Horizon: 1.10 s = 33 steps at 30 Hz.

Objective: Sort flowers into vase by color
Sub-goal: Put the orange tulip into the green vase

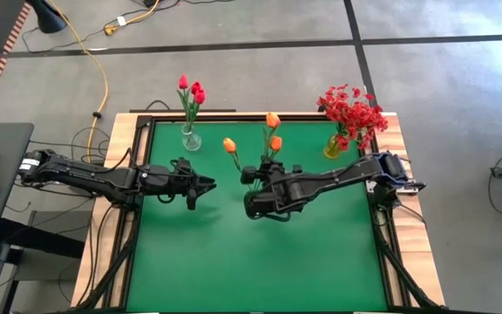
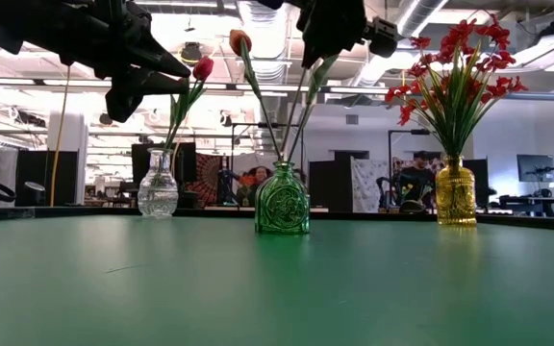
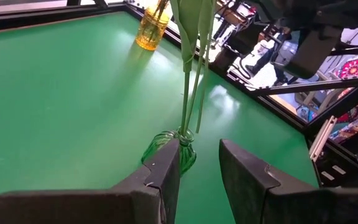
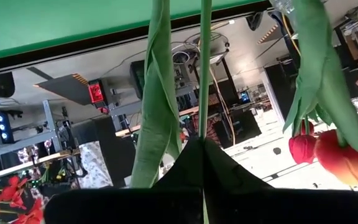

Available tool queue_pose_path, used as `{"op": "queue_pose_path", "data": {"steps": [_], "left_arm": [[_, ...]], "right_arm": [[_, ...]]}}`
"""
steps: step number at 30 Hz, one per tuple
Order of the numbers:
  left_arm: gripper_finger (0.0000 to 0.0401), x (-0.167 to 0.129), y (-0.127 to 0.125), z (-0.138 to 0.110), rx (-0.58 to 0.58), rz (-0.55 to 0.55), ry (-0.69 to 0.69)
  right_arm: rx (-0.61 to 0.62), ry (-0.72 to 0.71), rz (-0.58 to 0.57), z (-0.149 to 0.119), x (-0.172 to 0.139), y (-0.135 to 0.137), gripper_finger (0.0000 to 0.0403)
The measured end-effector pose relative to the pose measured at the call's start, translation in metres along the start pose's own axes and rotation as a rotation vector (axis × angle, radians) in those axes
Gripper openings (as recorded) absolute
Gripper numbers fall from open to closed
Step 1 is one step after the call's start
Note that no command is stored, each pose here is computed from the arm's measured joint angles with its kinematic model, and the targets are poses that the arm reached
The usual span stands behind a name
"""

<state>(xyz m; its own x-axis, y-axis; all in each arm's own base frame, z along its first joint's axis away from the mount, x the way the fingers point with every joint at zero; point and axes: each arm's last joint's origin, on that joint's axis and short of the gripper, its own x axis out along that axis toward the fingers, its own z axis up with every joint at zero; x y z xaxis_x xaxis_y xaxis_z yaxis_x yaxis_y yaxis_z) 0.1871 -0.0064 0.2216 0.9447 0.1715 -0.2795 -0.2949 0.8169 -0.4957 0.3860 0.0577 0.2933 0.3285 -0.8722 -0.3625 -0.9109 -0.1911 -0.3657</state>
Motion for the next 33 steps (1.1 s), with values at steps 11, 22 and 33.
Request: {"op": "queue_pose_path", "data": {"steps": [11,22,33], "left_arm": [[0.0100,0.000,0.000,0.000,0.003,-0.002,0.001],[0.0100,-0.001,-0.003,-0.003,0.023,-0.014,0.014],[0.0100,-0.001,-0.002,-0.003,0.038,-0.005,0.010]], "right_arm": [[-0.089,0.034,0.033,0.019,0.014,-0.001,0.0018],[-0.091,0.043,0.031,0.036,0.016,-0.003,0.0018],[-0.091,0.011,-0.032,0.047,-0.009,-0.005,0.0021]]}}
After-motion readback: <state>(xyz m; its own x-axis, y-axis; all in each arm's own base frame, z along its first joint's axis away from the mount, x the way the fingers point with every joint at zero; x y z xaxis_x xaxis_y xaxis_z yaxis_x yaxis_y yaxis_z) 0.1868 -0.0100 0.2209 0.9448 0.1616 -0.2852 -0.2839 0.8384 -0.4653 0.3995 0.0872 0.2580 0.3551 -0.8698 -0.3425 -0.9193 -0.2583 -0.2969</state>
